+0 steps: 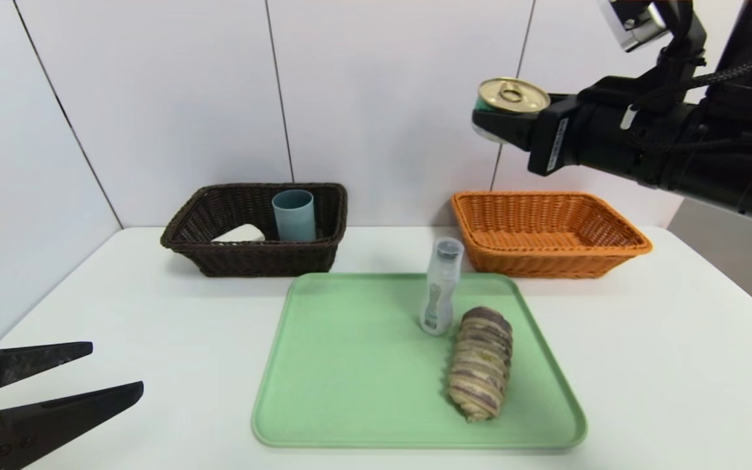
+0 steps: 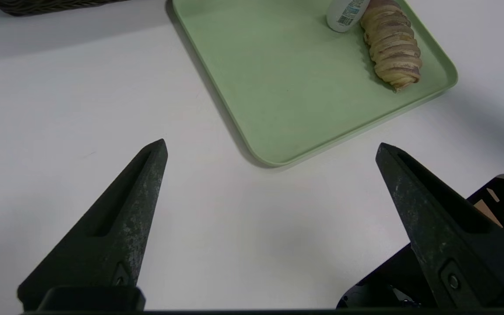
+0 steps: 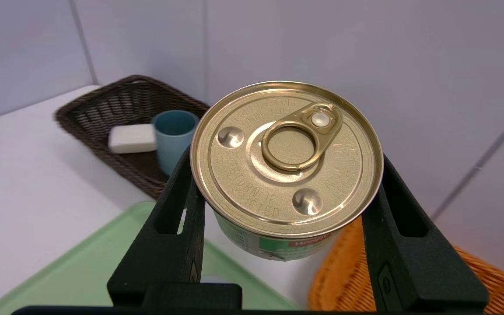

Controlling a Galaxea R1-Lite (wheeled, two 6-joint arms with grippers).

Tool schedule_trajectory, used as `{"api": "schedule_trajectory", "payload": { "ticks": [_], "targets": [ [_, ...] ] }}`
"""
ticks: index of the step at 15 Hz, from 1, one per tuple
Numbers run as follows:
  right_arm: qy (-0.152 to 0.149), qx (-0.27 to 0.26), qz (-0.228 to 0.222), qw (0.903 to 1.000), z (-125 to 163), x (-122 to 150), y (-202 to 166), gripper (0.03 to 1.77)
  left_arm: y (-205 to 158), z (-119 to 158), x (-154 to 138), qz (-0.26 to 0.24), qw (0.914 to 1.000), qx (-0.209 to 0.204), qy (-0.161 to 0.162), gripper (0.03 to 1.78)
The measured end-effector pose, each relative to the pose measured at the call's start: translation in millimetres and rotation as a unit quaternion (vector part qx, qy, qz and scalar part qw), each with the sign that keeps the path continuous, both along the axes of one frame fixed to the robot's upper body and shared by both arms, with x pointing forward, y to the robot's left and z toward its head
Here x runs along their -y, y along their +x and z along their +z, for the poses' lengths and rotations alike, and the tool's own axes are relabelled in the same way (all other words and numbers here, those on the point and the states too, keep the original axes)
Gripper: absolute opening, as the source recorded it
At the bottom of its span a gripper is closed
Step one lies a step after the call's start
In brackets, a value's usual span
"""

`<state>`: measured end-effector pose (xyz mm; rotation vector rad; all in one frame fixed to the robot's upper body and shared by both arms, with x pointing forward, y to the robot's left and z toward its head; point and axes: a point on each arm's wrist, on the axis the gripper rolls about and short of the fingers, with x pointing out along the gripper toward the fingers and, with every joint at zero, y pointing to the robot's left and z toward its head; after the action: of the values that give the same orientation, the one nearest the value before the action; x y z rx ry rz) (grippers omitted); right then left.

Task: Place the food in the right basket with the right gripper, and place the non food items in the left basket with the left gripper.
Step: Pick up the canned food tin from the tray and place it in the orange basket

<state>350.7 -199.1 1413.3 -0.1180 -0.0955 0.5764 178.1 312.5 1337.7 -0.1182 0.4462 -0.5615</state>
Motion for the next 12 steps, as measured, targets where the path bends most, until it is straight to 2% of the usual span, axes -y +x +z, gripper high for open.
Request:
{"api": "schedule_trajectory", "payload": {
  "ticks": [3, 7, 12],
  "targets": [
    [-0.01, -0.022, -0.061, 0.9978, 3.2, 34.3, 14.8, 0.98, 6.8, 4.8, 0.9, 0.0, 1.0, 0.0, 0.0, 1.69],
    [-0.024, -0.07, -0.13, 0.9887, -13.9, 69.0, 45.5, 0.98, 20.9, 10.0, 2.9, -0.001, 1.0, 0.004, -0.001, 1.69],
    [-0.044, -0.144, -0.171, 0.9738, -51.9, 90.0, 80.7, 0.98, 42.6, 14.0, 7.4, -0.007, 1.0, 0.004, -0.001, 1.69]
  ]
}}
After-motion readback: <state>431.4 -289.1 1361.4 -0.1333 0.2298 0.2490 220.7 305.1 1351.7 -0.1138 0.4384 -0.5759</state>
